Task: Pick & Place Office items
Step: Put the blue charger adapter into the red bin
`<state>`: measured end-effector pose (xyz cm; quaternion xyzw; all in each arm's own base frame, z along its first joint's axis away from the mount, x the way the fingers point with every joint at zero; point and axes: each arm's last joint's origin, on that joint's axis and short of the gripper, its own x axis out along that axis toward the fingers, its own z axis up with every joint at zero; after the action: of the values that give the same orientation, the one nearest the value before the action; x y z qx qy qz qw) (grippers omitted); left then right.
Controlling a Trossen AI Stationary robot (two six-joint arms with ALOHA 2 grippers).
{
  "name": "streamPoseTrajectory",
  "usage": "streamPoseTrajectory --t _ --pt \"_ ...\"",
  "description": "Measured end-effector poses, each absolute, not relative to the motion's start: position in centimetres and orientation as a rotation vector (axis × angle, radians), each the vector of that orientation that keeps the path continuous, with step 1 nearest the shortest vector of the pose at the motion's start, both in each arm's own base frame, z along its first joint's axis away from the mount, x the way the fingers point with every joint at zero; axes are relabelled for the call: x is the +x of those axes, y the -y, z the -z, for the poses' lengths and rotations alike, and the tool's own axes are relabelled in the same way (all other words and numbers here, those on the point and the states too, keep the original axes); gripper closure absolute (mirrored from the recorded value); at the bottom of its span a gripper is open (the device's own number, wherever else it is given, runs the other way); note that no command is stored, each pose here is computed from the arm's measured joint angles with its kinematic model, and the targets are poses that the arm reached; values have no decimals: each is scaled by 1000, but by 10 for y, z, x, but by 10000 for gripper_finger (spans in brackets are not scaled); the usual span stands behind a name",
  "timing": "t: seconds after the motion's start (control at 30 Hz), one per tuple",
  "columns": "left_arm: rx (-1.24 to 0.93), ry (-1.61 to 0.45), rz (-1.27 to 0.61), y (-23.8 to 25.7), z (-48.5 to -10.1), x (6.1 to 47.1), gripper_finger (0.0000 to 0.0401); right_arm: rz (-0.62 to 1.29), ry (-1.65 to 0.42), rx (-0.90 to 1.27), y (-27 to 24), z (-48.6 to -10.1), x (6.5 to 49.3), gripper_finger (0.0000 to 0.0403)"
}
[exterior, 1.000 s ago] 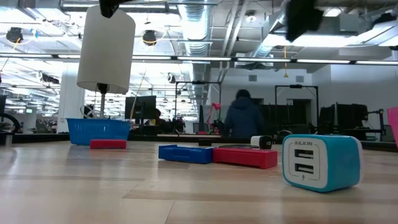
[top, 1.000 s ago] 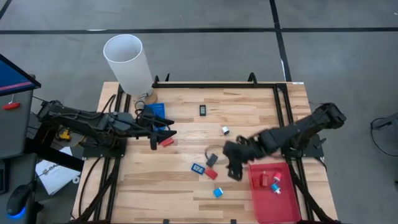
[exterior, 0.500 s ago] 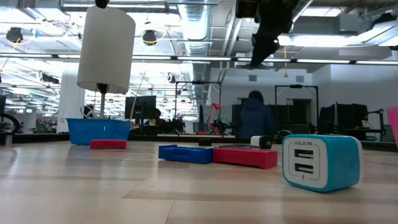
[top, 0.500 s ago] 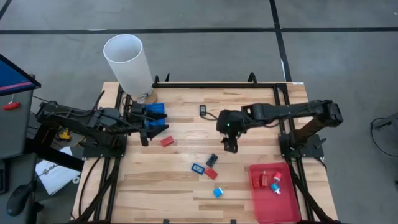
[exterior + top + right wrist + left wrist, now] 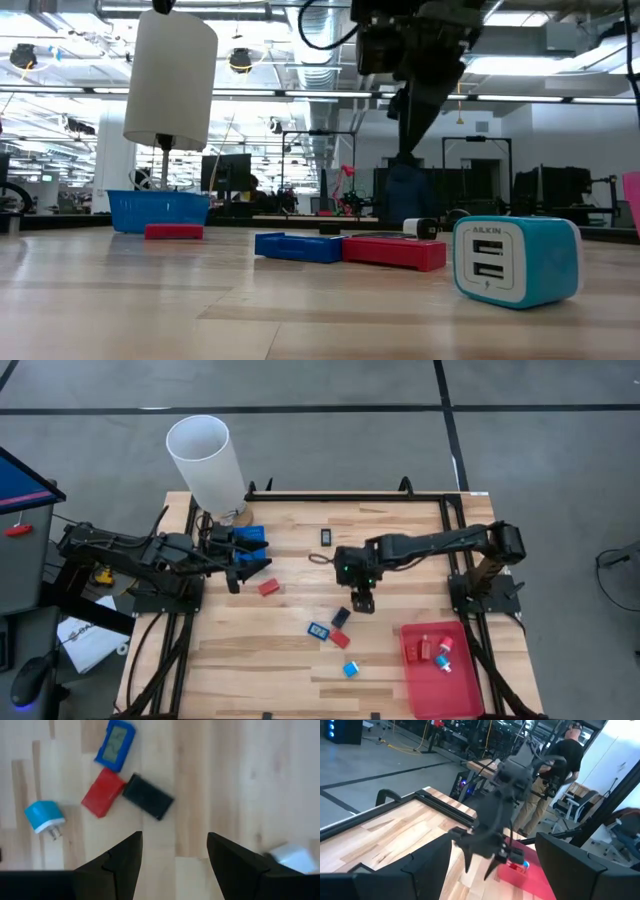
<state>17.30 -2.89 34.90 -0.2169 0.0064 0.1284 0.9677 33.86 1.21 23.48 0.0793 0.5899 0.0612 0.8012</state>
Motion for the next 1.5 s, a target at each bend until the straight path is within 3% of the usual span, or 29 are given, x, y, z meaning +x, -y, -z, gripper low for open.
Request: streamPoseTrajectory --t 0.37,0.57,0.77,1.1,1.3,1.5 --pt "-446 -11 -261 29 -349 173 117 -225 -1158 180 -82 -244 340 188" --pt "-441 -12 -261 29 -349 173 117 -267 -1041 15 -110 -239 344 188" --pt "-440 -13 -261 29 -349 173 117 -332 -1079 -162 -105 -207 348 188" --pt "-449 -10 -256 29 -349 173 117 -440 -1141 29 -123 -203 344 188" --pt "-446 -12 -254 29 -349 173 117 -575 -1055 -100 -174 -210 326 188" --pt "-445 -15 -254 29 -349 173 117 -466 -950 -230 -183 -213 327 188"
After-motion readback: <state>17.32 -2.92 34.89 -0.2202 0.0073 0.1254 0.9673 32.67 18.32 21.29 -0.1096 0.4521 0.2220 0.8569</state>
